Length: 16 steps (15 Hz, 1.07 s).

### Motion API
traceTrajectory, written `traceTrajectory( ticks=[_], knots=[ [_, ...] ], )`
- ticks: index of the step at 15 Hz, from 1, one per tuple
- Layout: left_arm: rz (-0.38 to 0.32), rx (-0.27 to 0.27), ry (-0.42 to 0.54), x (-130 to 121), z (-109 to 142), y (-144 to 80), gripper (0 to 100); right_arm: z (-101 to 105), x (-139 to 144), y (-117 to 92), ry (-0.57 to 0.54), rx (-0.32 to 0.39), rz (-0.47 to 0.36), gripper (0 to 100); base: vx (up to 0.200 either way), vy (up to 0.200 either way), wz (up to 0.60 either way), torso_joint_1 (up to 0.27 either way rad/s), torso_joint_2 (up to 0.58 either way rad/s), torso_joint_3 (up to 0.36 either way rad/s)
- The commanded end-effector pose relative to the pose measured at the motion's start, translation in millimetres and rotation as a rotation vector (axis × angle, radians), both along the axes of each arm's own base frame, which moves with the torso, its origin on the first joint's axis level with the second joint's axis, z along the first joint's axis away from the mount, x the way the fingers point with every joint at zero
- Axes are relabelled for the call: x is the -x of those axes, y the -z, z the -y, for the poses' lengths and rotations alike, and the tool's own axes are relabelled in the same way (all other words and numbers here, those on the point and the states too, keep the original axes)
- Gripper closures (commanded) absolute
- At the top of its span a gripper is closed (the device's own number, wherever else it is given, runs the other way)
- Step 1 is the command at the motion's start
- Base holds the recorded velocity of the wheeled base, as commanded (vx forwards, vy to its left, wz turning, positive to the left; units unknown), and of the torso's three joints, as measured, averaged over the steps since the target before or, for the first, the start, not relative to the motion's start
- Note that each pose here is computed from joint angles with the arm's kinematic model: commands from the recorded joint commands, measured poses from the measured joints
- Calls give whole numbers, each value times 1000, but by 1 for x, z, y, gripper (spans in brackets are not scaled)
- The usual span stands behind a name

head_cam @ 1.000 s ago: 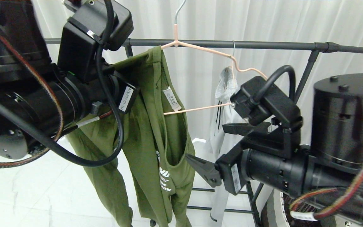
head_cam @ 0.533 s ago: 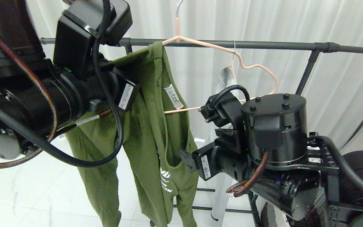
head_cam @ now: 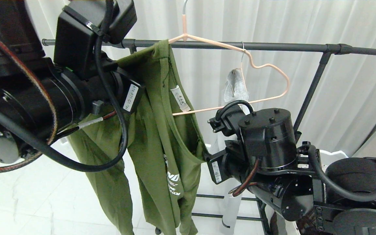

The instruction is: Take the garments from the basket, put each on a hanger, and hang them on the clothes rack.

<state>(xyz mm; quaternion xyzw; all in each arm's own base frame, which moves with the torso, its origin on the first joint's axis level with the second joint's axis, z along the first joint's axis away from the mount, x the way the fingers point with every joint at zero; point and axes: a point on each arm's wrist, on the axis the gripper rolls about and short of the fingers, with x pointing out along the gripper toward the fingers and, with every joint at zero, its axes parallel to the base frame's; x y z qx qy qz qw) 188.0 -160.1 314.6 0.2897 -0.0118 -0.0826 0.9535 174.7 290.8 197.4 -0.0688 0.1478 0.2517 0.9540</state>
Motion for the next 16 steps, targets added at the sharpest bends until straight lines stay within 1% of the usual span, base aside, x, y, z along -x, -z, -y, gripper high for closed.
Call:
traceTrajectory(
  ticks=[1,2,3,4,7,8,9,11,12,14,15,16],
  knots=[
    [-4,-4,-1,0,0,2,100,8,-6,-2,42,0,8,100,0,0,0,0,0,0],
    [-7,-6,-6,-1,0,3,100,12,-11,-4,87,-2,20,100,0,0,0,0,0,0],
    [-8,-9,-13,-2,-1,3,100,21,-20,-7,161,-1,38,100,0,0,0,0,0,0],
    [-8,-13,-24,-4,-3,4,100,29,-25,-11,210,-5,52,100,0,0,0,0,0,0],
    [-9,-19,-91,-8,-8,4,100,53,-42,-25,299,-30,80,100,0,0,0,0,0,0],
    [-9,-19,-99,-8,-9,4,100,56,-44,-28,313,-35,86,100,0,0,0,0,0,0],
    [-20,-32,-110,-7,-10,9,100,65,-49,-33,342,-43,100,100,0,0,0,0,0,0],
    [-39,-54,-114,-3,-14,18,100,72,-56,-40,367,-76,145,100,0,0,0,0,0,0],
    [-50,-70,-120,-1,-15,23,100,75,-58,-44,373,-79,169,100,0,0,0,0,0,0],
    [-53,-85,-194,-1,-17,25,100,75,-58,-48,365,-63,196,100,0,0,0,0,0,0],
    [-52,-85,-205,-1,-17,25,100,75,-58,-49,362,-62,205,100,0,0,0,0,0,0],
    [-55,-88,-220,-2,-19,26,100,75,-58,-53,352,-67,237,100,0,0,0,0,0,0]
  ],
)
